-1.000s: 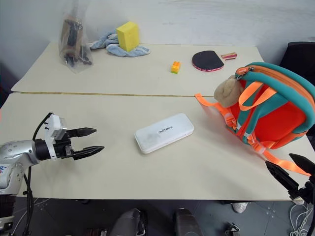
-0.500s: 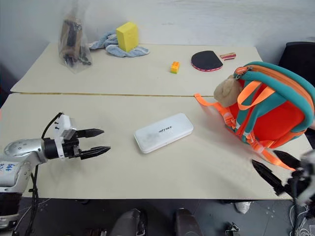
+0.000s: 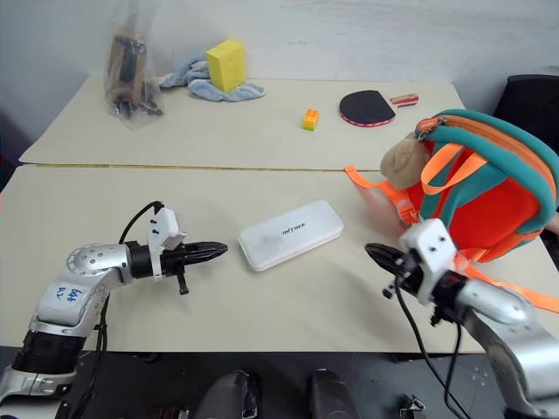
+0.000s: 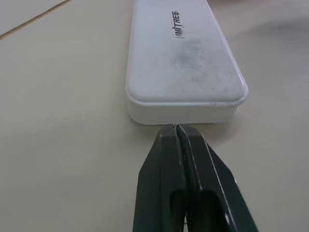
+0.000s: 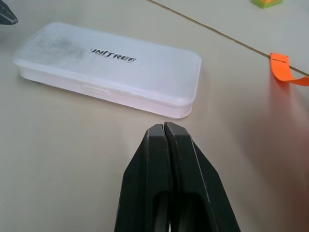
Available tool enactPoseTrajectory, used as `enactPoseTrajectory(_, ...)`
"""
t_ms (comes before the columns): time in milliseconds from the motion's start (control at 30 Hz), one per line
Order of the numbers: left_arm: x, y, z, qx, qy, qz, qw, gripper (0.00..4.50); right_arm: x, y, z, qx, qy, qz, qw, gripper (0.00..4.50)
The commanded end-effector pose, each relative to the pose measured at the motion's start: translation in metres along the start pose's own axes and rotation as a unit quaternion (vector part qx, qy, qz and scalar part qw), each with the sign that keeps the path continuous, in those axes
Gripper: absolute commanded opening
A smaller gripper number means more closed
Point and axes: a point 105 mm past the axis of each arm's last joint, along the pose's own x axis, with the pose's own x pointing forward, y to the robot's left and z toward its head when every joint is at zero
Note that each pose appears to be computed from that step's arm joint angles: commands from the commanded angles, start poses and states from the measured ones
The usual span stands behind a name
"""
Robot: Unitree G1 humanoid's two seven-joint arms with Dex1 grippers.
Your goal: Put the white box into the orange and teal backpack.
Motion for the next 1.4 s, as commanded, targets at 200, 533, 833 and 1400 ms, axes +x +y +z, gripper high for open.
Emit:
enactPoseTrajectory(200, 0.014, 0.002, -0.001, -0.003, 0.013, 0.019, 1.0, 0.06, 0.049, -0.042, -0.005, -0.044, 0.024, -0.077, 0.996, 0.0)
enactPoseTrajectory(533, 0.021, 0.008, 0.002, -0.01, 0.008, 0.033, 0.999, 0.06, 0.089, -0.048, -0.022, -0.039, 0.049, -0.063, 0.996, 0.0)
enactPoseTrajectory(833, 0.021, 0.018, 0.003, 0.001, 0.011, 0.038, 0.999, 0.06, 0.067, -0.005, -0.024, -0.036, 0.041, 0.042, 0.998, 0.0)
enactPoseTrajectory(1400, -0.008, 0.049, -0.028, -0.164, 0.074, 0.015, 0.984, 0.88, 0.032, 0.004, -0.034, -0.039, 0.077, 0.056, 0.995, 0.0)
